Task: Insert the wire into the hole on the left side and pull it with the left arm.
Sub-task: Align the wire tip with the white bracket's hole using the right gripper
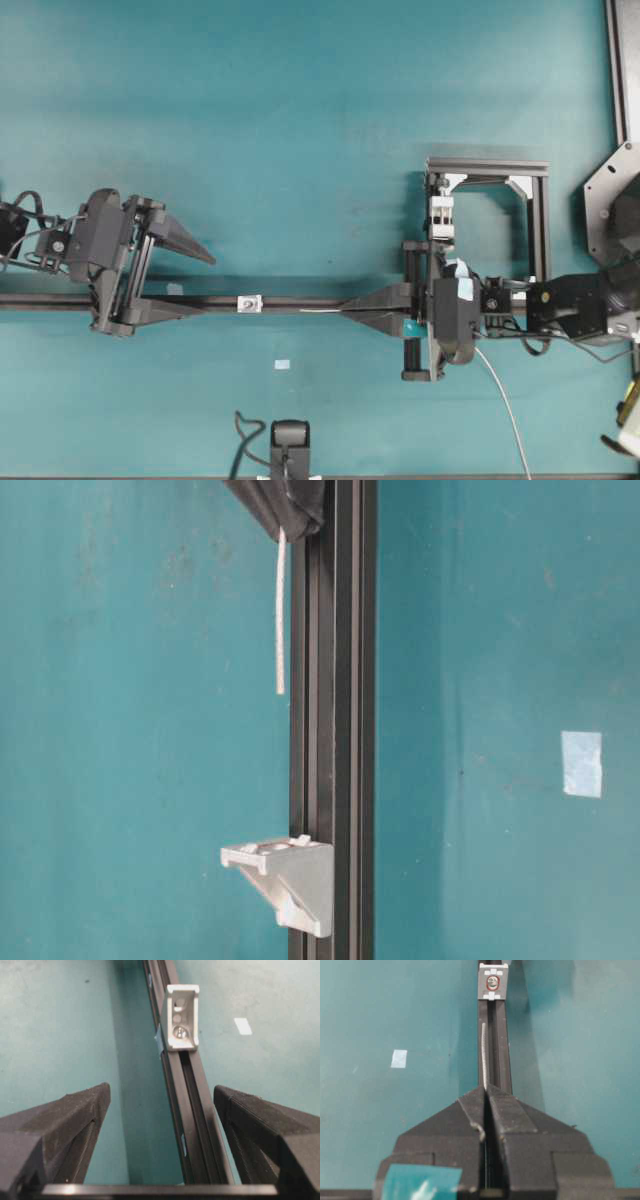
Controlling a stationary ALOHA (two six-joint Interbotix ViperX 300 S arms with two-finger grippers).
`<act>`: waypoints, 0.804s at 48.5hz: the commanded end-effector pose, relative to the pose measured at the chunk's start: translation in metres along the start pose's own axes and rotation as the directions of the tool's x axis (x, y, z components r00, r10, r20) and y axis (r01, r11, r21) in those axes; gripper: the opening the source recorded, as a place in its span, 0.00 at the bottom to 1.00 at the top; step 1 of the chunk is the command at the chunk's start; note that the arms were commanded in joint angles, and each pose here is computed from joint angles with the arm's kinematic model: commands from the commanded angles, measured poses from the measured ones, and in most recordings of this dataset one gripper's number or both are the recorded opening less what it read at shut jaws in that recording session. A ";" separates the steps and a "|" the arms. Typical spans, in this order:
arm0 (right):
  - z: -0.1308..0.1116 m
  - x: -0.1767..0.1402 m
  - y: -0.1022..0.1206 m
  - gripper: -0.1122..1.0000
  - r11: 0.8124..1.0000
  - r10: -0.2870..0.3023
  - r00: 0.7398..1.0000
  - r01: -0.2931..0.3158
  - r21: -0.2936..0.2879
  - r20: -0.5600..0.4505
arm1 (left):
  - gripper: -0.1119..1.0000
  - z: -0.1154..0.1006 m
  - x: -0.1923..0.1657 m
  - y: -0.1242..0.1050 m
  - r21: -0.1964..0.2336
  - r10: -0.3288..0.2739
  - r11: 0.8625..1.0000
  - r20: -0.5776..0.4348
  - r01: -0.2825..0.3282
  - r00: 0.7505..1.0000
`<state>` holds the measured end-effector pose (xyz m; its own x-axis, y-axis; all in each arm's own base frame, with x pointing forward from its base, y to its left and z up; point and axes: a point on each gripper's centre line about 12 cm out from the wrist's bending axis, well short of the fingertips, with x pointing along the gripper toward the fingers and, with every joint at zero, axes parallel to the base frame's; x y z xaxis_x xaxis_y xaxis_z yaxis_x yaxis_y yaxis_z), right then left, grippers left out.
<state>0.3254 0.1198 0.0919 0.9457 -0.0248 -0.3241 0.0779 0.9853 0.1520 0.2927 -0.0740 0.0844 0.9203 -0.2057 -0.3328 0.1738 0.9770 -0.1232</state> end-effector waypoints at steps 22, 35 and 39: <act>0.001 0.004 0.002 0.12 1.000 -0.004 0.999 0.004 -0.004 0.037 | 0.80 0.004 0.010 -0.003 0.001 -0.007 1.000 0.019 0.007 1.000; -0.001 0.011 -0.001 0.12 1.000 -0.021 0.999 0.021 -0.003 0.038 | 0.80 0.005 0.011 -0.003 0.001 -0.008 1.000 0.024 0.008 1.000; -0.001 0.012 -0.002 0.12 1.000 -0.026 0.999 0.026 -0.003 0.037 | 0.80 0.004 0.011 -0.003 0.002 -0.008 1.000 0.022 0.008 1.000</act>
<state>0.3314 0.1185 0.0809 0.9480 -0.0490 -0.3146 0.0943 0.9870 0.1303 0.3001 -0.0767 0.0787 0.9172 -0.2077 -0.3400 0.1759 0.9768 -0.1222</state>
